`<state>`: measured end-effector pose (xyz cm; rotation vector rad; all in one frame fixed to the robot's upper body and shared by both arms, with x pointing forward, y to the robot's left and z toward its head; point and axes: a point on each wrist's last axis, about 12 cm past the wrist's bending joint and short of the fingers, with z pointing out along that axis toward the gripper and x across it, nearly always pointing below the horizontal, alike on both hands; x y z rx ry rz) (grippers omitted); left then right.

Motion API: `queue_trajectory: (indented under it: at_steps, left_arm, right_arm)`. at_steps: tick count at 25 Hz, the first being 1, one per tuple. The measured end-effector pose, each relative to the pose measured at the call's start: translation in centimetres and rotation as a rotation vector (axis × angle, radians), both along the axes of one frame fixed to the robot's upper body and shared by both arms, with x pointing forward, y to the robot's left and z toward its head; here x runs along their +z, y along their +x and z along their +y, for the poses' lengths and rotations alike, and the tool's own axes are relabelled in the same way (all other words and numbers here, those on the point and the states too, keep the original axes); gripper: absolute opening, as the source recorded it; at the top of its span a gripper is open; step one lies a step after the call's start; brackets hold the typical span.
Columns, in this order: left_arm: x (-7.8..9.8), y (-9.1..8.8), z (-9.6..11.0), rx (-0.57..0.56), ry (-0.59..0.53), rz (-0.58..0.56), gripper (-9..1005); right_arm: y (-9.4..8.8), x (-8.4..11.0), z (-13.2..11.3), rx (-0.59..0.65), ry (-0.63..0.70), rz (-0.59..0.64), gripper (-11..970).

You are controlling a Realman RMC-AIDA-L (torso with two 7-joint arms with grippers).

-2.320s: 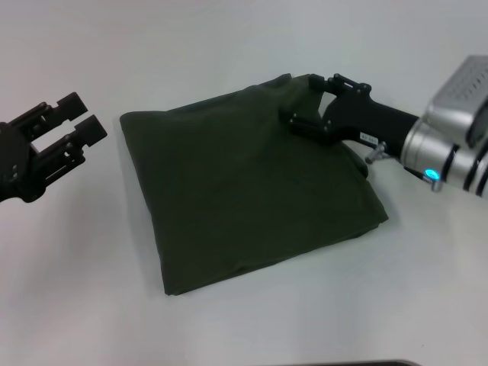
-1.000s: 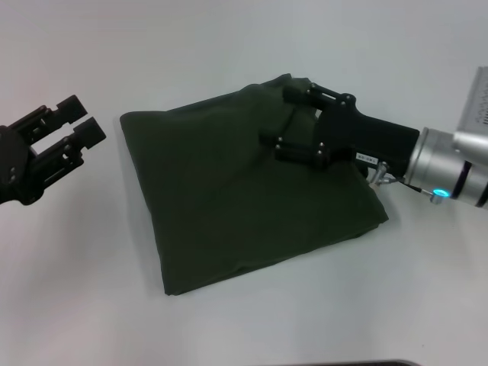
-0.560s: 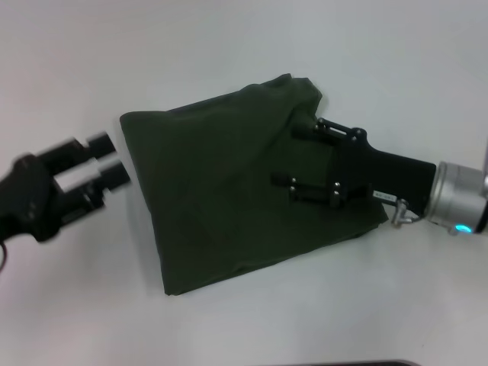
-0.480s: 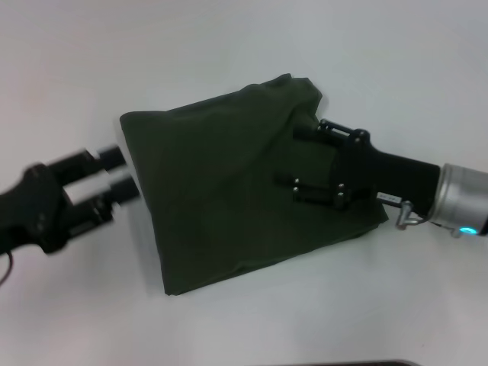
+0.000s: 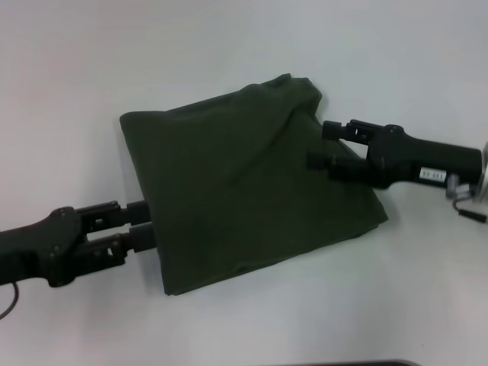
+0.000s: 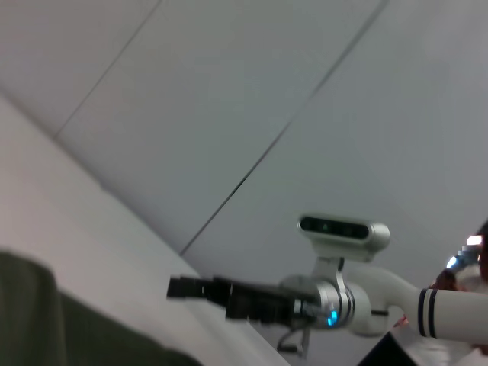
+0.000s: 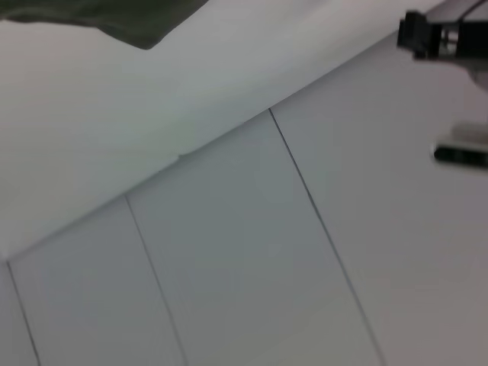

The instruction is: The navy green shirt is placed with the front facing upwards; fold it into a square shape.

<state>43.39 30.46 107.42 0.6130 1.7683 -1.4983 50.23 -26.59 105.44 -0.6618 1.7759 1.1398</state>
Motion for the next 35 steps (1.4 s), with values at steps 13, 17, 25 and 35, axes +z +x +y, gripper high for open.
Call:
queue_trajectory:
  at_steps: [13, 17, 25, 35]
  left_arm:
    - [0.8, 1.9, 0.3, -0.015, -0.052, 0.581, 580]
    - [1.2, 2.7, -0.2, -0.034, -0.048, 0.629, 580]
    - [2.0, 6.8, -5.0, -0.116, -0.039, 0.72, 580]
    - [1.4, 9.9, -9.0, -0.087, 0.074, 0.778, 581]
  right_arm:
    - [6.8, 5.0, 2.8, 0.069, -0.19, 0.477, 835]
    - [8.0, 6.5, 4.7, 0.133, -0.274, 0.556, 835]
    - [9.6, 10.7, 6.9, 0.216, -0.423, 0.571, 835]
    - [9.8, 12.1, 9.7, 0.257, -0.392, 0.583, 836]
